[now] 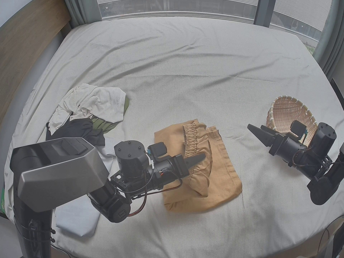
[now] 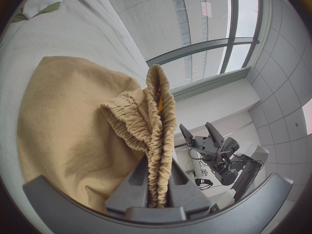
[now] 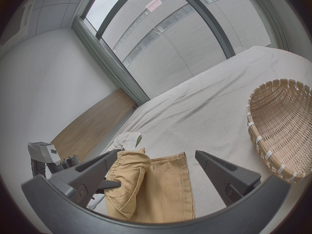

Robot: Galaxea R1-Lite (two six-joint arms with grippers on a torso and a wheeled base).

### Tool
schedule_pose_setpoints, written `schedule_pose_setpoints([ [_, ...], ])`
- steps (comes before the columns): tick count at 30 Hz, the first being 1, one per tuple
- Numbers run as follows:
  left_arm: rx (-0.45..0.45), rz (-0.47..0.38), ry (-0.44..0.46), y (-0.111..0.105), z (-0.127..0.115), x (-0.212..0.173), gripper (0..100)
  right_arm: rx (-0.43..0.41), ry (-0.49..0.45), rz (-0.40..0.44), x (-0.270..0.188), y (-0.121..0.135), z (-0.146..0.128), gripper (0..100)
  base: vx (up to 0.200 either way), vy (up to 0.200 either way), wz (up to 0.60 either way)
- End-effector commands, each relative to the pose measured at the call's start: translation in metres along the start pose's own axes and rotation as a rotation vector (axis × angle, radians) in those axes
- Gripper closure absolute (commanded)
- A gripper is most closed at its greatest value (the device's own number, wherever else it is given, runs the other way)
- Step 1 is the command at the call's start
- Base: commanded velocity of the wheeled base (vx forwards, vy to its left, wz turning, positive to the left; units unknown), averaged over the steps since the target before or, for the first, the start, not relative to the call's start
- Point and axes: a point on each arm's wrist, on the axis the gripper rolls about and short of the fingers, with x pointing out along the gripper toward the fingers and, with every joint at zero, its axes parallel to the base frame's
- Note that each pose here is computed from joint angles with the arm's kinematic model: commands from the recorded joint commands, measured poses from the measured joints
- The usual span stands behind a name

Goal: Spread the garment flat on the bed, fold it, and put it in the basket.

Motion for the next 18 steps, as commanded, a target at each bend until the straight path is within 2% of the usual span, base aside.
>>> schedule_pose_setpoints([
  [1,-0.005,0.008,0.006,0.0016,-0.0009,0.0013,100,0.0,-0.001,0.0,-0.0001,-0.0001,0.0002,0,0.0,0.0,0.0],
  [9,-0.007,0.01,0.01,0.0004,-0.0004,0.0045,100,-0.001,-0.002,0.001,-0.0001,0.0,0.0004,0,0.0,0.0,0.0],
  [10,-0.009,0.013,0.013,0.001,-0.0007,0.005,0,0.0,-0.001,0.0,-0.0001,-0.0001,0.0002,0,0.0,0.0,0.0],
  [18,0.003,0.012,0.016,-0.0021,-0.0027,0.0058,0,0.001,0.002,0.0,0.0003,-0.0002,-0.0007,0,0.0,0.0,0.0],
])
